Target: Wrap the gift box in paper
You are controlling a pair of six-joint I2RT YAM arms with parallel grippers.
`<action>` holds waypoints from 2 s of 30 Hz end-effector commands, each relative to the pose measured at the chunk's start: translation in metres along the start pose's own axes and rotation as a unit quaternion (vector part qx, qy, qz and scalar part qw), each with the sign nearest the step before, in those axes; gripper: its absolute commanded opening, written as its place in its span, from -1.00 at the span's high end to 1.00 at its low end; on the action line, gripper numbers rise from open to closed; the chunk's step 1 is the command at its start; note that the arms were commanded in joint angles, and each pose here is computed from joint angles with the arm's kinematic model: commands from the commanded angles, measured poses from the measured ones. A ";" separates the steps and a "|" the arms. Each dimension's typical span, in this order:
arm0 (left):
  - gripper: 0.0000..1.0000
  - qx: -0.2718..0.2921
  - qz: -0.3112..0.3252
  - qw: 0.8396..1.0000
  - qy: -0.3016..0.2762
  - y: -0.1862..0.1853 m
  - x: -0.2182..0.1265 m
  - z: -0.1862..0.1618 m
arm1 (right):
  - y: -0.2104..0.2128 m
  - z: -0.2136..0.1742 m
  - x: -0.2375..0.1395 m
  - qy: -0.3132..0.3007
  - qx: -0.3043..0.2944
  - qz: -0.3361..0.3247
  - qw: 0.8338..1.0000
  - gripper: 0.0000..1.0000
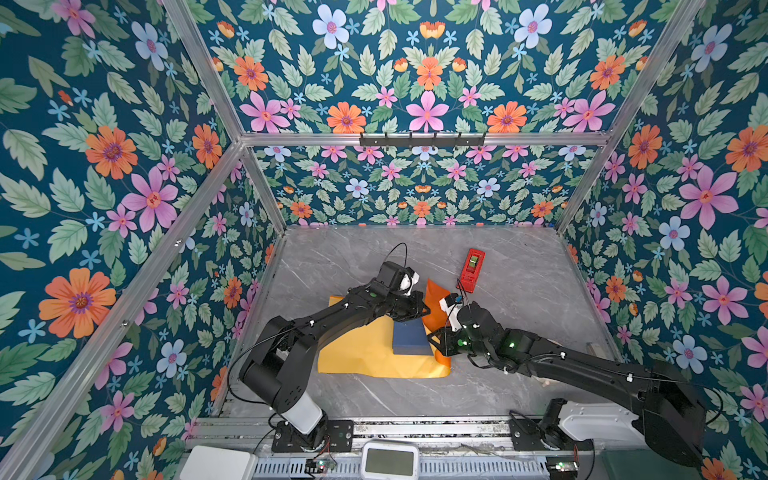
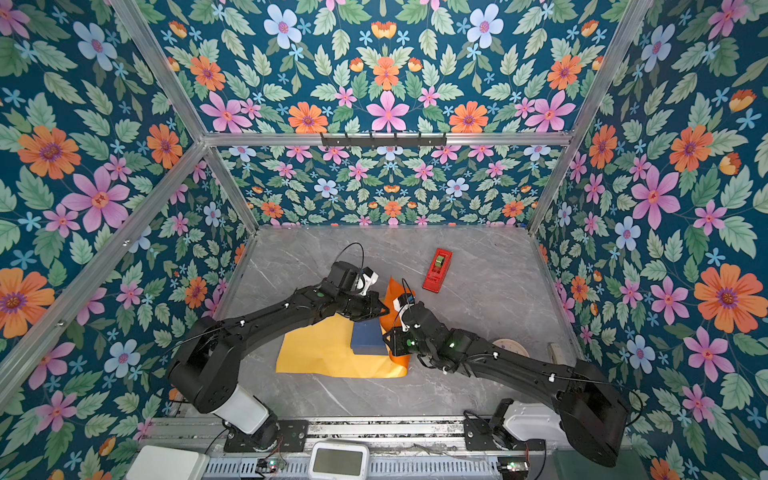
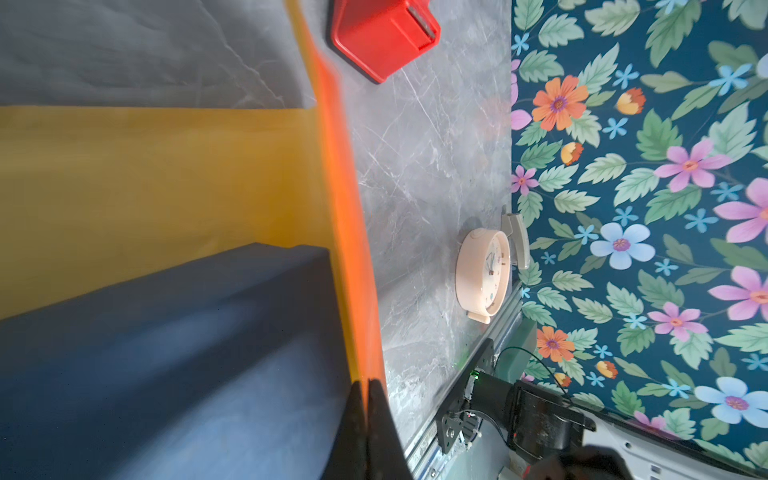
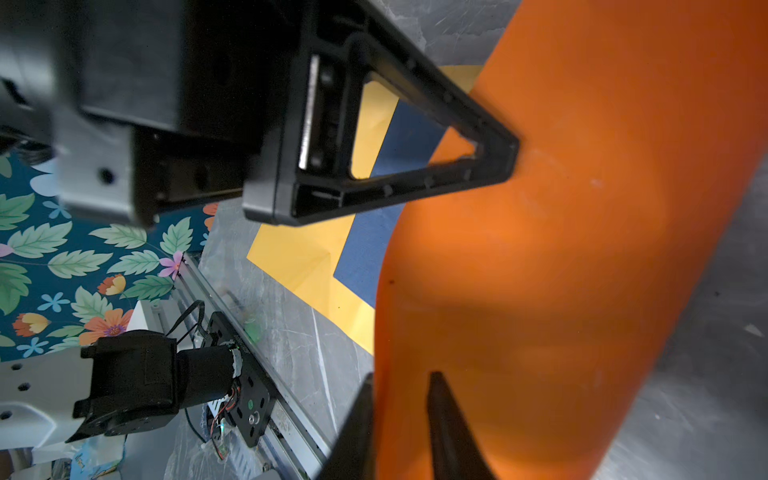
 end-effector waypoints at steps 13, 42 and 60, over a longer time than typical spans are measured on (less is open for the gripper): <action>1.00 0.041 -0.022 0.997 -0.059 0.022 -0.035 -0.010 | -0.042 0.052 -0.033 0.001 0.128 -0.061 0.990 -0.78; 1.00 0.021 0.011 0.998 -0.062 0.051 -0.057 -0.038 | -0.049 0.076 0.057 0.092 0.176 -0.050 0.979 -0.98; 1.00 0.024 0.064 0.996 -0.050 0.064 -0.054 -0.047 | -0.075 0.058 0.082 0.130 0.181 -0.101 0.970 -0.96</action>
Point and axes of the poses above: each gripper's point midway between its finger pads, its own x axis out along the fingers, its own y axis along the line the jaws close on, z = x × y, the point moved 10 cm from there along -x, back along the fingers, and after that the axes turned 13 degrees about x, right-handed, at the moved point
